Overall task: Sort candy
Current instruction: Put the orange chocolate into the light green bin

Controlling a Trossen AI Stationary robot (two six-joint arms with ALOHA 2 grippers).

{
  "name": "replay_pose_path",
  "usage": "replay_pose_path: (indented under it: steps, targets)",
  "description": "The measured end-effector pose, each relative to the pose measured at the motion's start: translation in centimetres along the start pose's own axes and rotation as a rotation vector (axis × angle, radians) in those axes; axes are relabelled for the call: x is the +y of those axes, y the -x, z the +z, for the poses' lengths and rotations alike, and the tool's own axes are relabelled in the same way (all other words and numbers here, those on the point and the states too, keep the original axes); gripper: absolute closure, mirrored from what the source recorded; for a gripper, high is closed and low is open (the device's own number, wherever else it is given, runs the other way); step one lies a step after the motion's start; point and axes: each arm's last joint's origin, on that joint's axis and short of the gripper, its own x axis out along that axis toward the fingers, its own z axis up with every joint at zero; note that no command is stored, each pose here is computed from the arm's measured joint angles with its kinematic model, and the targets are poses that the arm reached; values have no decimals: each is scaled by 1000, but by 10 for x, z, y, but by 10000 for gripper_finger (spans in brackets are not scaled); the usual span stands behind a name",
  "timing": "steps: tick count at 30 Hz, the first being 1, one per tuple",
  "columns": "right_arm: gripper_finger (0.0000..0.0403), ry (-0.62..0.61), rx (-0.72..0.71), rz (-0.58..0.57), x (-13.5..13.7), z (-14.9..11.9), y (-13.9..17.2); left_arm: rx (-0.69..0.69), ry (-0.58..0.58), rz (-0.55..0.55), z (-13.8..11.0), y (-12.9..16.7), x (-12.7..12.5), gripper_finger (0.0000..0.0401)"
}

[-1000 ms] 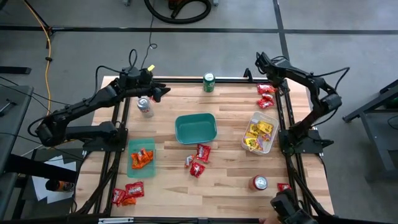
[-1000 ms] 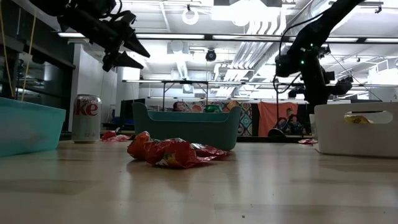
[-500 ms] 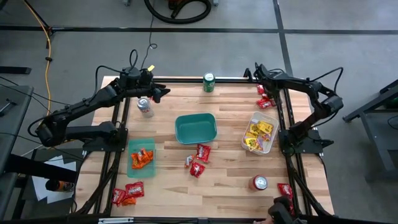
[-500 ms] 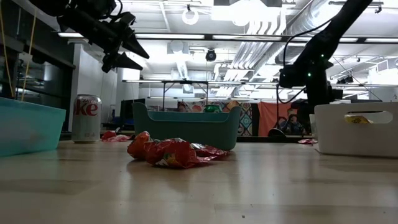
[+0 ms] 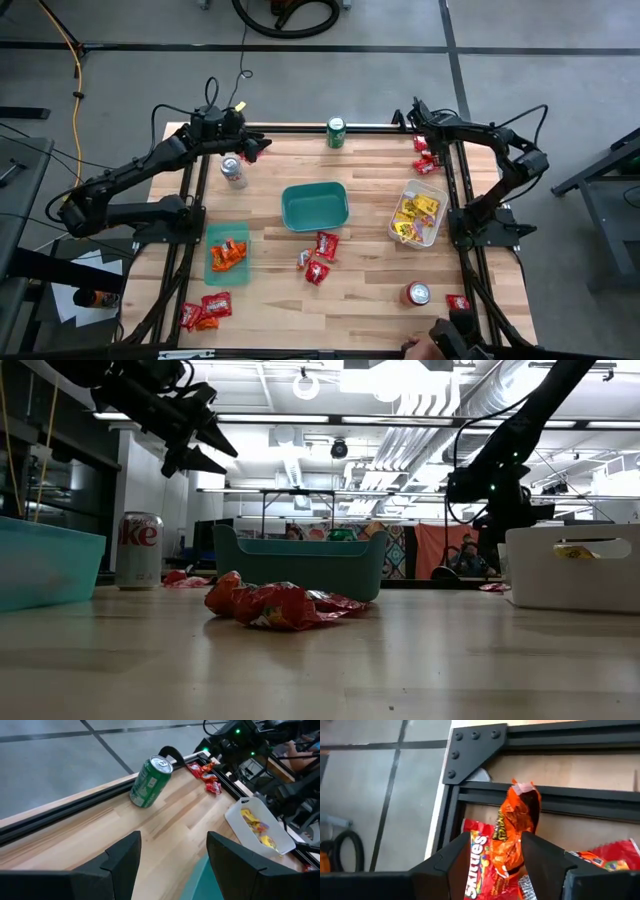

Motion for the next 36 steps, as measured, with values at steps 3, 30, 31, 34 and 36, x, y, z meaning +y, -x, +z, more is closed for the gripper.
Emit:
replay_pose_path:
  steps: [3, 30, 31, 34, 36]
  targets:
    - [235, -17, -3, -29, 2, -2, -2, -1, -1, 2, 0, 0, 0, 188]
    - [398, 86, 21, 162, 19, -1, 15, 13, -10, 7, -1, 0, 1, 188]
    - [400, 88, 16, 152, 20, -1, 11, 13, -10, 7, -1, 0, 1, 188]
    - [400, 114, 6, 80, 18, 0, 1, 17, -10, 8, -2, 0, 1, 188]
    - [402, 142, -21, 22, 18, 2, -2, 21, -9, 10, -2, 0, 1, 188]
